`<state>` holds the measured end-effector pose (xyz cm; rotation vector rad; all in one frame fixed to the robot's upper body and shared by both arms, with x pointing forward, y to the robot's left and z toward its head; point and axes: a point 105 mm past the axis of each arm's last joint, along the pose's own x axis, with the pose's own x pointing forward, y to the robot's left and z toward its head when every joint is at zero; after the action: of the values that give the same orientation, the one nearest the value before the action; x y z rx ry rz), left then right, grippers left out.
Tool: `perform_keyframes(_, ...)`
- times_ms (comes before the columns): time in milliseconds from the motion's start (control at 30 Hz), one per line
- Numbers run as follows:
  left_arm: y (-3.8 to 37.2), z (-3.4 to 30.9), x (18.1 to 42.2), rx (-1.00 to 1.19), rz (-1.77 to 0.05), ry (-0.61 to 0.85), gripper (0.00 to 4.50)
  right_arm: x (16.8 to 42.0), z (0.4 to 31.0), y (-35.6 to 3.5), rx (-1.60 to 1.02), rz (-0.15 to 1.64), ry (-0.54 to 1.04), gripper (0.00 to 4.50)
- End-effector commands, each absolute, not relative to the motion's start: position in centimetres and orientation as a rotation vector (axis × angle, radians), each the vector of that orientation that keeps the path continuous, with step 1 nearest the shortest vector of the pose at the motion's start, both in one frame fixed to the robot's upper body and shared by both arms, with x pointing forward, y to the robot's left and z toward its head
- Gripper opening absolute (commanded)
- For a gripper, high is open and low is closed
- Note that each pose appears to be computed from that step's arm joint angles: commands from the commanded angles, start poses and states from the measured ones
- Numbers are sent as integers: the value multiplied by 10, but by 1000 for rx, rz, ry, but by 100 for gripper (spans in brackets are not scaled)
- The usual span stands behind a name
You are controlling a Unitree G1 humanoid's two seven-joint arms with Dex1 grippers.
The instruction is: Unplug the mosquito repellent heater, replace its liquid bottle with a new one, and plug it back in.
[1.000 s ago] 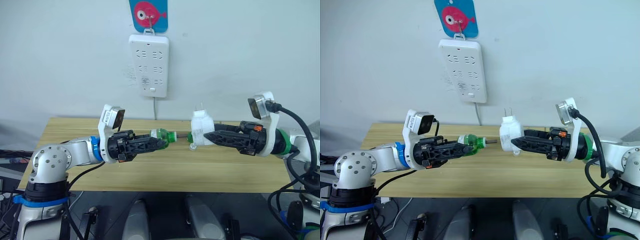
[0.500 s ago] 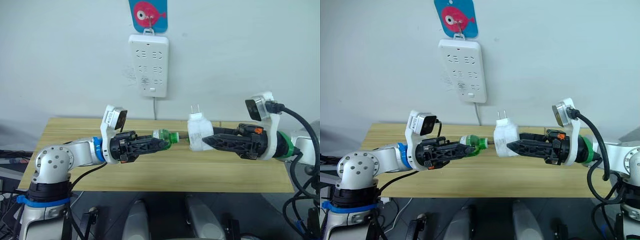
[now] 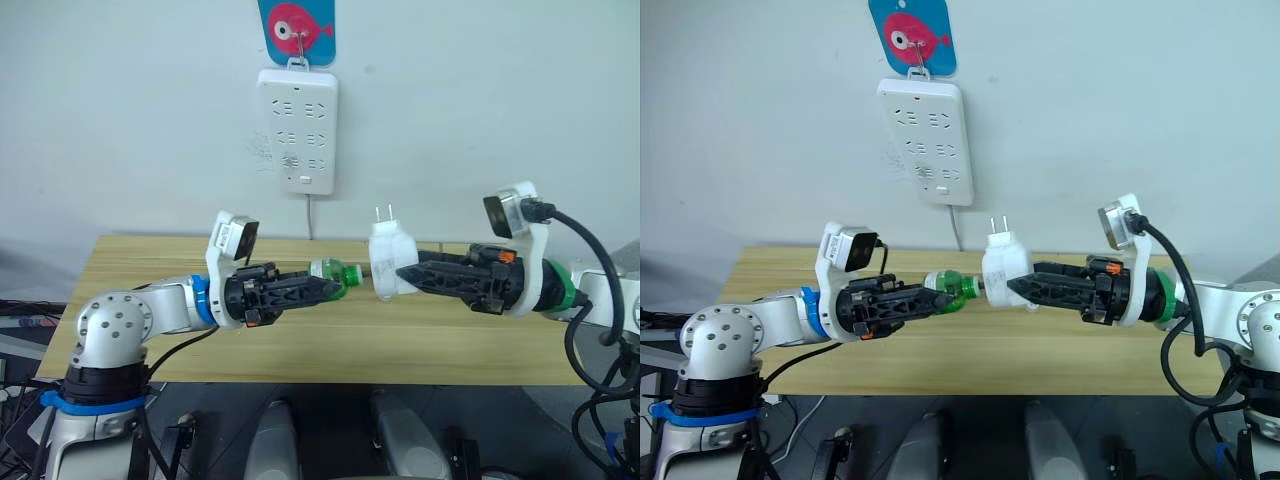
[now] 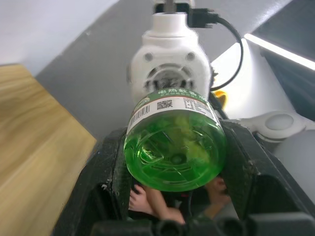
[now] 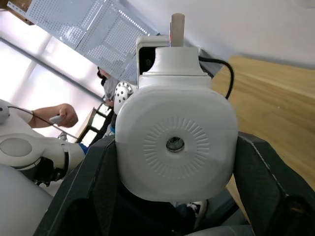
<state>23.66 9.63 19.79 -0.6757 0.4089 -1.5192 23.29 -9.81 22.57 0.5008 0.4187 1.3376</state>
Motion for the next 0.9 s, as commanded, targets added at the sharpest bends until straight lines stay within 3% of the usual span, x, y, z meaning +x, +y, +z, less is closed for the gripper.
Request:
perform_keyframes(33,92,205,228,-664,-1580,391,226,225,235,-94,489,1387,389,293)
perform_keyframes(900,91,206,233,-675,-1574,382,226,225,236,-100,503,1374,407,293)
